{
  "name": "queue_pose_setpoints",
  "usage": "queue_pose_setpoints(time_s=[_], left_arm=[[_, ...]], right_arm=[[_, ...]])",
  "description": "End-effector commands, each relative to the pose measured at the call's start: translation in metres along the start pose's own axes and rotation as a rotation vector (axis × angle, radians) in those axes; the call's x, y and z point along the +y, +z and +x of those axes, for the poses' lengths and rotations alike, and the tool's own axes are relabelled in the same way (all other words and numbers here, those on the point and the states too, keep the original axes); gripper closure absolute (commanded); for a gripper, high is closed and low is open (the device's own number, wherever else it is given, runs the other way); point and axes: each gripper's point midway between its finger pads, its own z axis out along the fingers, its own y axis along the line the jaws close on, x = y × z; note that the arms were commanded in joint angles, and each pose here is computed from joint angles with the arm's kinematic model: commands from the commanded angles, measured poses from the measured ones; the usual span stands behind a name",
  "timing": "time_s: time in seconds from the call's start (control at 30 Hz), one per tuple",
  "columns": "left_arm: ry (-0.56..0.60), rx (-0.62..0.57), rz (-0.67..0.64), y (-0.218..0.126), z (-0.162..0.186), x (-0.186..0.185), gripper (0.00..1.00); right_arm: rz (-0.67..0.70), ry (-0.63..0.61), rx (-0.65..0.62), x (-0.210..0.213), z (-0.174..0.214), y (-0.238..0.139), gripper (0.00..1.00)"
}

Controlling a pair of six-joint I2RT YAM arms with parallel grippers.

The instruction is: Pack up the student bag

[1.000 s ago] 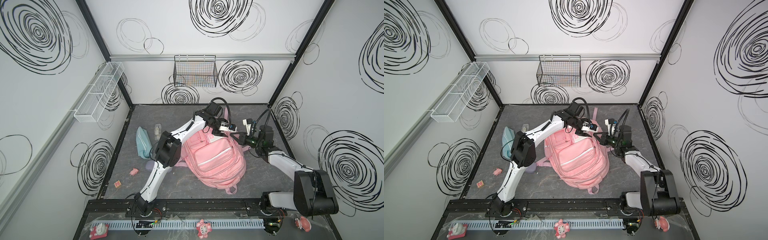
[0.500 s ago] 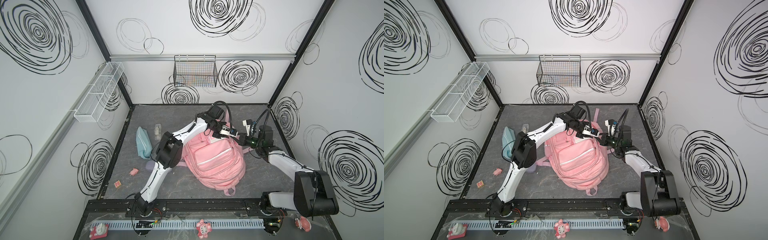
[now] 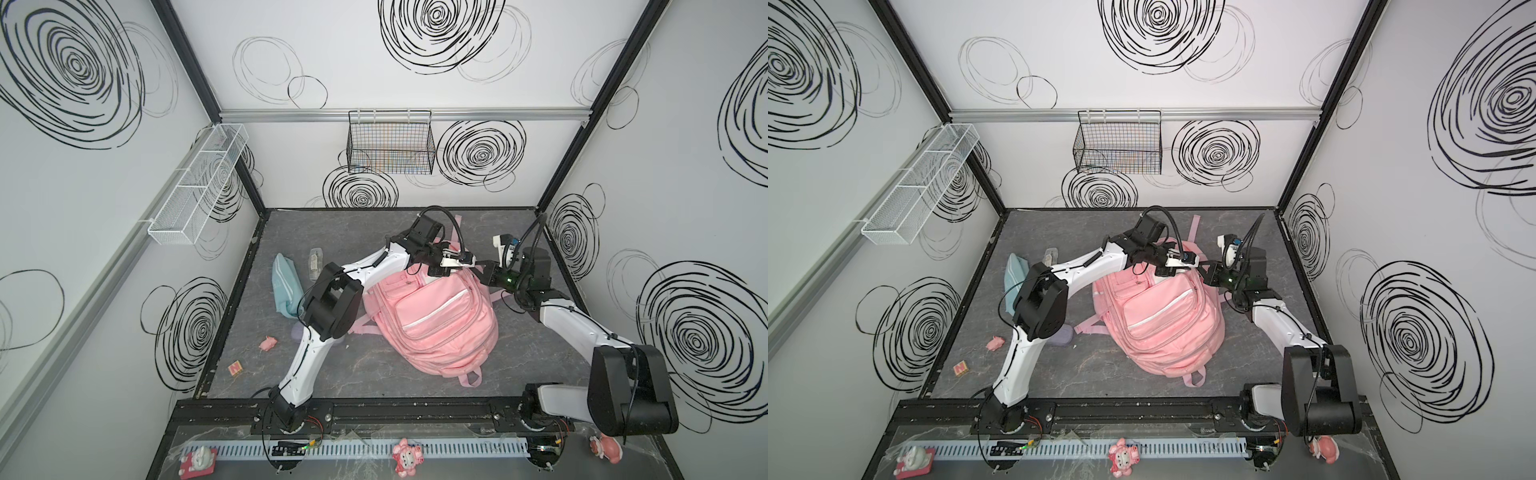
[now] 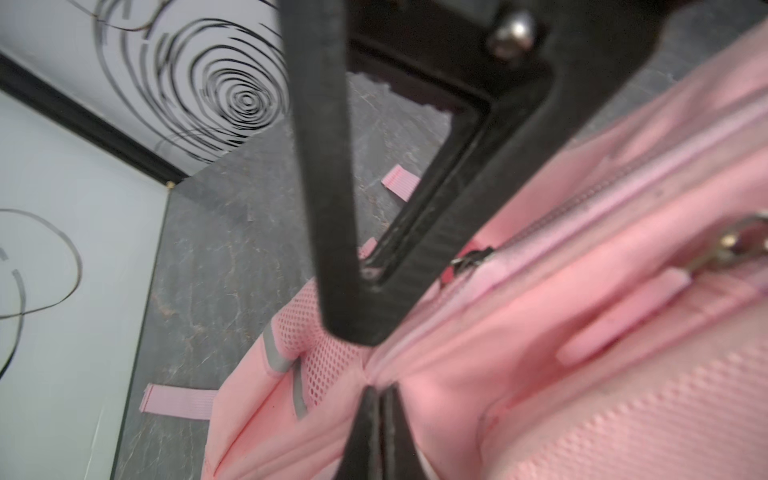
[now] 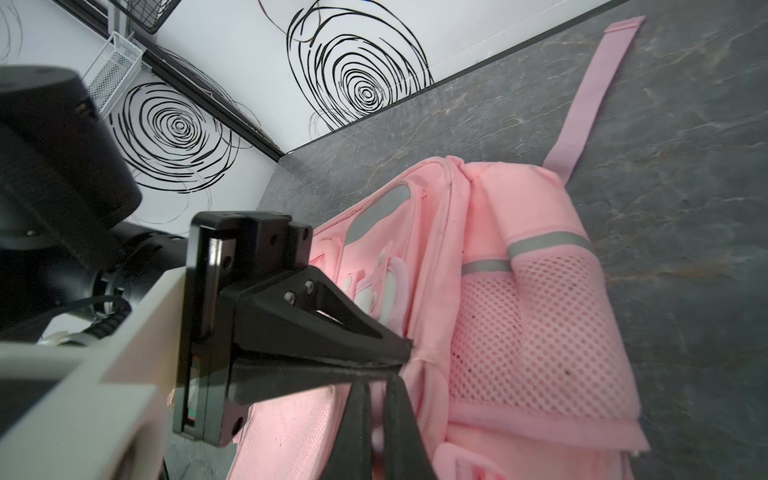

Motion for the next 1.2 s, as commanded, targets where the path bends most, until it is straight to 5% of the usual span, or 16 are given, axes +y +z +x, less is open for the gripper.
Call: queue_pose_setpoints(time_s=[0.0,0.23,0.27,0.33,0.37,0.57,0.77,1.0,1.17], left_arm=[[-0.092,-0.119,-0.271,-0.044,-0.028,0.060,1.00],[-0.122,-0.082,-0.372,-0.064,-0.015,0.073,1.00],[-0.086,-0.086,-0.343,-0.061,-0.017,0.066,0.91],[-0.032,-0.088,-0.294,-0.057,-0.024,0.059,0.45],[-0.014,-0.088,-0.240,-0.052,-0.026,0.052,0.35],[0.038,-0.039,0.124,-0.018,-0.032,-0.004,0.10],[0.057,0.011,0.273,-0.002,-0.019,-0.034,0.08],[0.062,-0.029,0.303,-0.017,-0.017,-0.026,0.09],[0.077,-0.027,0.337,-0.007,-0.016,-0.038,0.21]], right_arm=[[0.005,-0.034,-0.115,0.016,-0.041,-0.015,1.00],[0.020,0.012,-0.129,0.010,-0.043,-0.017,1.00],[-0.014,0.001,-0.131,0.017,-0.044,-0.018,1.00],[-0.084,-0.033,-0.133,0.032,-0.046,-0.019,1.00],[-0.123,-0.058,-0.138,0.042,-0.047,-0.020,1.00],[-0.246,-0.221,-0.177,0.080,-0.055,-0.027,1.00],[-0.256,-0.338,-0.232,0.097,-0.071,-0.027,1.00],[-0.256,-0.405,-0.302,0.103,-0.088,-0.033,1.00],[-0.291,-0.448,-0.355,0.120,-0.099,-0.045,1.00]])
